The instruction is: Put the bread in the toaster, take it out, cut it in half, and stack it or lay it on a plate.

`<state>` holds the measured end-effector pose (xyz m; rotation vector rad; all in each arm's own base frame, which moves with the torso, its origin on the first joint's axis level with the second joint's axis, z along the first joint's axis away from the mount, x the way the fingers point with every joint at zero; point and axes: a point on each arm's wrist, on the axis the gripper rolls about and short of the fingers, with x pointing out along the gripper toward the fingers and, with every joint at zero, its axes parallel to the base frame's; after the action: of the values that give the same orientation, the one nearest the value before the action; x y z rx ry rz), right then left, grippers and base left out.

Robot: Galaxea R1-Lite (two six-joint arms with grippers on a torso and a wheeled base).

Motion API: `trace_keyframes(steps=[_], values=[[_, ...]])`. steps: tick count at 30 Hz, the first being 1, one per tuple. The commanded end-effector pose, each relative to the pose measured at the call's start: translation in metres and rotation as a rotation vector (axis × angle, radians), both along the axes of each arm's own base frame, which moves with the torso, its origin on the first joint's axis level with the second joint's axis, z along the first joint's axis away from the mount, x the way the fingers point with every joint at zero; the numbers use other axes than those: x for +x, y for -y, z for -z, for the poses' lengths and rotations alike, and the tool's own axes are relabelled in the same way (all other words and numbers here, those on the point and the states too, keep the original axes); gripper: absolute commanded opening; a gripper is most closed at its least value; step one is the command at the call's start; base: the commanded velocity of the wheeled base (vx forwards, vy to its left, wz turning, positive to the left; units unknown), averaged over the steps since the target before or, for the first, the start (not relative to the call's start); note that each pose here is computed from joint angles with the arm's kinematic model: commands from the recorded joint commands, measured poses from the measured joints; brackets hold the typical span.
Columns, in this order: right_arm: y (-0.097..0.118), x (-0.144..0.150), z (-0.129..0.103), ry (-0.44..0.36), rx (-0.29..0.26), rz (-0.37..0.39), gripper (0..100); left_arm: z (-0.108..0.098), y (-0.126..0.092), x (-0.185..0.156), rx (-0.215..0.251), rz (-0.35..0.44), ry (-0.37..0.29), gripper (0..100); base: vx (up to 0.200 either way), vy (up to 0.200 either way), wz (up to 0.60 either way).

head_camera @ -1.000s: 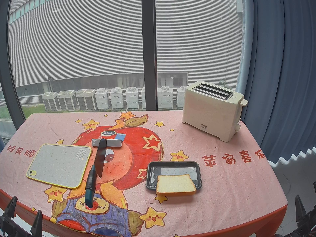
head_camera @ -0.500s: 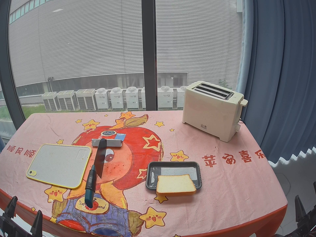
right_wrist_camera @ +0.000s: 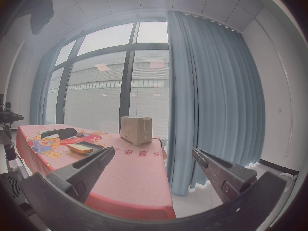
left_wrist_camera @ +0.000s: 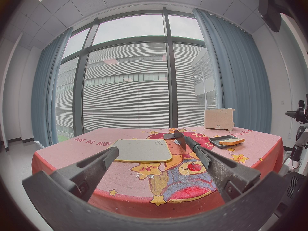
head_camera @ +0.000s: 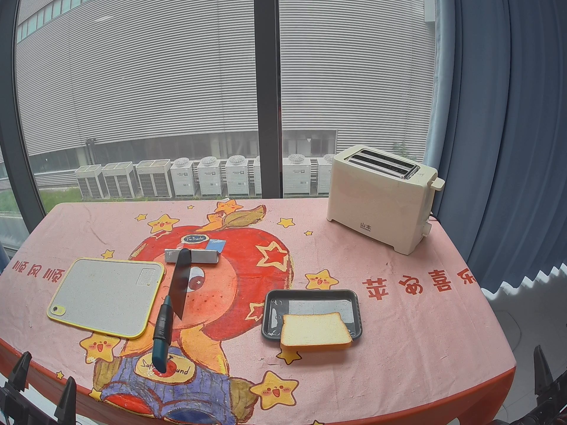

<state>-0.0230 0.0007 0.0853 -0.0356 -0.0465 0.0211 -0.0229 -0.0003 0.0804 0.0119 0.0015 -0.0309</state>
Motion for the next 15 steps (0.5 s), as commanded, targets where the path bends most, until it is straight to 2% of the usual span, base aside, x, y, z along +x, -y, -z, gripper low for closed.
trace_keyframes(steps=[1,15], values=[[-0.0001,-0.0001,0.0026,0.024,-0.002,-0.001,100,0.0053,0.0000,0.0001,-0.001,0.000,-0.001,100,0.000,0.000,0.00],[-0.0001,-0.0001,0.0026,0.024,-0.002,-0.003,100,0.0053,0.0000,0.0001,0.000,0.000,-0.001,100,0.000,0.000,0.00]])
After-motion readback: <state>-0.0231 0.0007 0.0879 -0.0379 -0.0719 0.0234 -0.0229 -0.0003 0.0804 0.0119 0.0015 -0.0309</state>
